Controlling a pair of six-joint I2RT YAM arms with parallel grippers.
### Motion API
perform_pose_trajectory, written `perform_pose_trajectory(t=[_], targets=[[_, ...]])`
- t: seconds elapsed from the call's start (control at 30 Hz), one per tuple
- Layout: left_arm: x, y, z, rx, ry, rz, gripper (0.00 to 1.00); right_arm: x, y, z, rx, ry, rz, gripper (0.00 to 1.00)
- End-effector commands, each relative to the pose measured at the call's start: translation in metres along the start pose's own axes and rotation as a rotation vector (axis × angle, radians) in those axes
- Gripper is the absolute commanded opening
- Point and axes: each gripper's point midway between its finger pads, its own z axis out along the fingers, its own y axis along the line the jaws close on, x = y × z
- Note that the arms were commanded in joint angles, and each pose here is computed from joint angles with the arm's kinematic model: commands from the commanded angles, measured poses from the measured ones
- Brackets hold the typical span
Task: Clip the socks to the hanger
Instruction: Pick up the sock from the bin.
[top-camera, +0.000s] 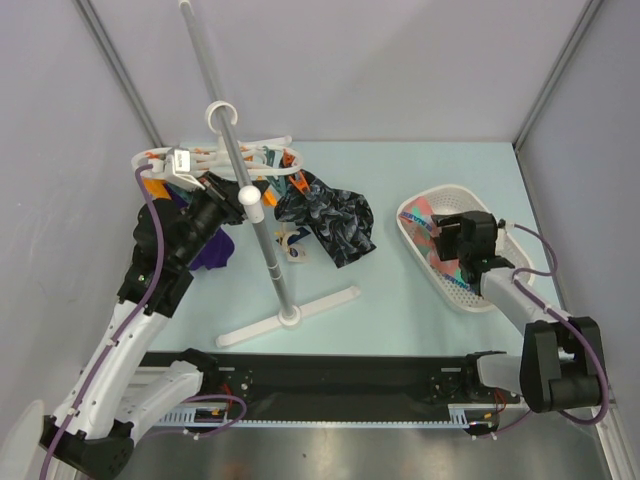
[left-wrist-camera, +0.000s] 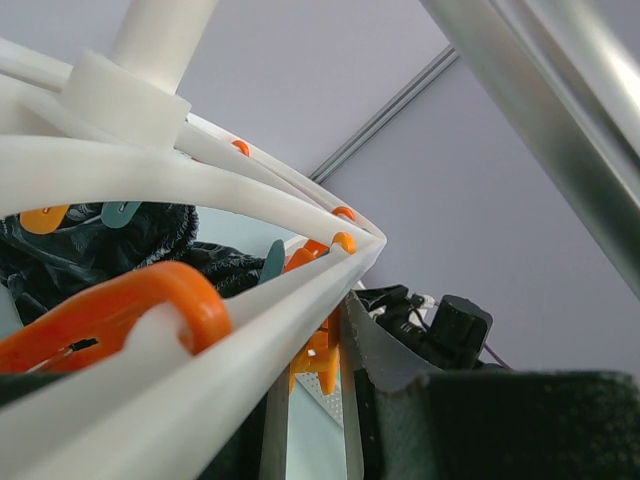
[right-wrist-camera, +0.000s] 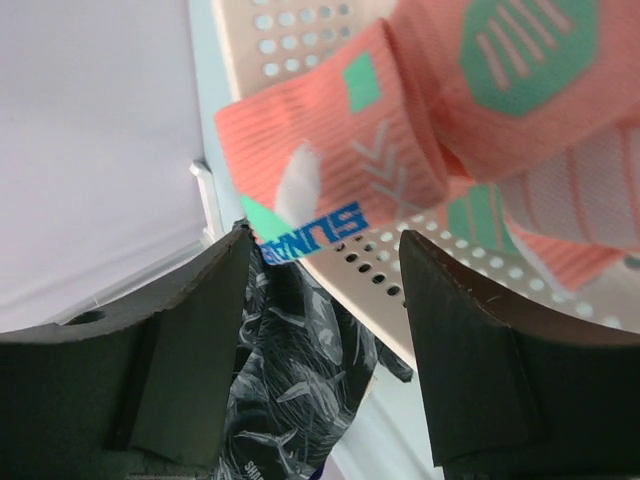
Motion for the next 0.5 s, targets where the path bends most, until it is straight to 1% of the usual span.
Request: perform_pose_trajectory(t=[0.0,0.03,0.07,0.13,0.23,0.47], targets=[[0.012,0.011,0.0,-0.041,0.043,-0.022,0.0,-0.011,-0.008,-0.007,0.042,-0.103,0.093,0.66],[0.011,0.011,0.0,-0.04,0.04,-0.022,0.0,-0.018,-0.004,-0.01,0.033,-0.145,0.1,0.66],[0.011,0.011,0.0,-0.041,0.041,-0.022,0.0,-0.017,-0.018,-0.012,0.088,-0.159,0.091,0.66],[0.011,0.01,0.001,-0.038,0.038,-0.023,0.0,-0.02,-0.023,-0.011,0.096,-0.181,0.109,0.66],[0.012,0.011,0.002,-0.041,0.041,-0.025,0.0,-0.02,-0.018,-0.002,0.054,-0.16,0.136,0.65],[0.01,0.01,0.002,-0.04,0.04,-0.023,0.0,-0.015,-0.027,0.02,0.079,-0.136,0.157,0.65]])
